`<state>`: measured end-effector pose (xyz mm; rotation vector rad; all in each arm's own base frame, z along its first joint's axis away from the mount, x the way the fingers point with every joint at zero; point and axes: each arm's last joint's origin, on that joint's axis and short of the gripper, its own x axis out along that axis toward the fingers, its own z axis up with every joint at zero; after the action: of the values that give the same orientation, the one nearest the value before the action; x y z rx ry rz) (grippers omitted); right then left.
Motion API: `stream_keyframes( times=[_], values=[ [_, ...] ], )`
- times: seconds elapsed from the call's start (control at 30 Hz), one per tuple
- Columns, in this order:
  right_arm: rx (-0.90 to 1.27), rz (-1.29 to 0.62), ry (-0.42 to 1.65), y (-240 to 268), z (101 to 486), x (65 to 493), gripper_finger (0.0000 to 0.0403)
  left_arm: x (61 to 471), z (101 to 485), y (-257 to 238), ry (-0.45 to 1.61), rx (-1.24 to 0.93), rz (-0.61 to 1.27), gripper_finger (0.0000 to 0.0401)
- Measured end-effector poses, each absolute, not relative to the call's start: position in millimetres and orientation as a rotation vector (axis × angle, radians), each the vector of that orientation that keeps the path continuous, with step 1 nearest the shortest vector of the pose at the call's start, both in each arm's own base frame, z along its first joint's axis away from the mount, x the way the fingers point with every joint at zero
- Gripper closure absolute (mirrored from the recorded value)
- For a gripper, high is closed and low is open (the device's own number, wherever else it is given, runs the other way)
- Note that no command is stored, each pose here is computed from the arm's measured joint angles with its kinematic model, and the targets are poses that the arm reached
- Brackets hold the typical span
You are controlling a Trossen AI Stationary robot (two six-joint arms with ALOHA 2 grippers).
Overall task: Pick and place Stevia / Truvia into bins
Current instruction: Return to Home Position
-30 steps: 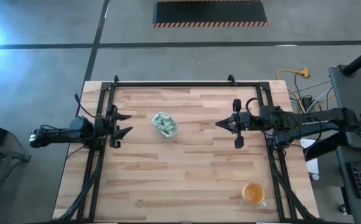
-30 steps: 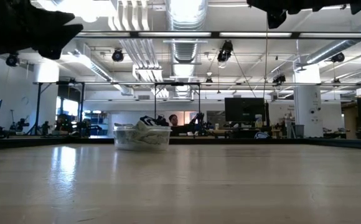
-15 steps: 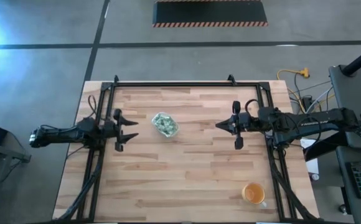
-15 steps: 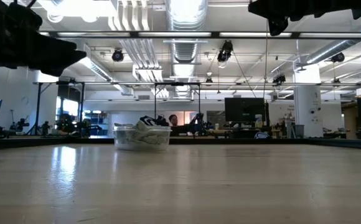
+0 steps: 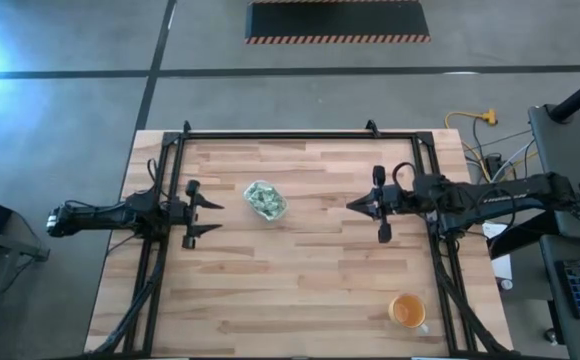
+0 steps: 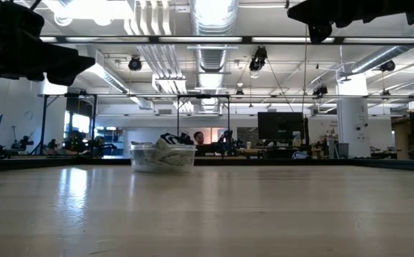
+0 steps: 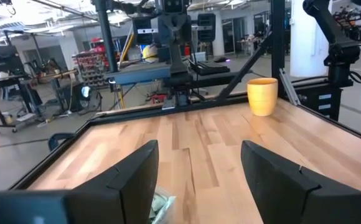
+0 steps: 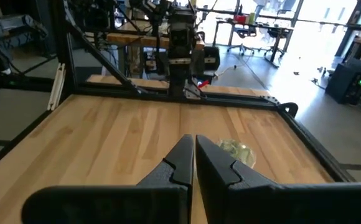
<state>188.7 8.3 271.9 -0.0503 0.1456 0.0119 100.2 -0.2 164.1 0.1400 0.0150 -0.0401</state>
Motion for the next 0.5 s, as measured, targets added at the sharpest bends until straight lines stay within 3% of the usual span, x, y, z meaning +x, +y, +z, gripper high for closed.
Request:
stream_keyframes(
  times=[0.5],
  values=[
    [-0.032, -0.017, -0.05, 4, 240, 139, 0.0394, 101, 162, 0, 0.034, 0.14, -0.04, 0.0189]
  ],
)
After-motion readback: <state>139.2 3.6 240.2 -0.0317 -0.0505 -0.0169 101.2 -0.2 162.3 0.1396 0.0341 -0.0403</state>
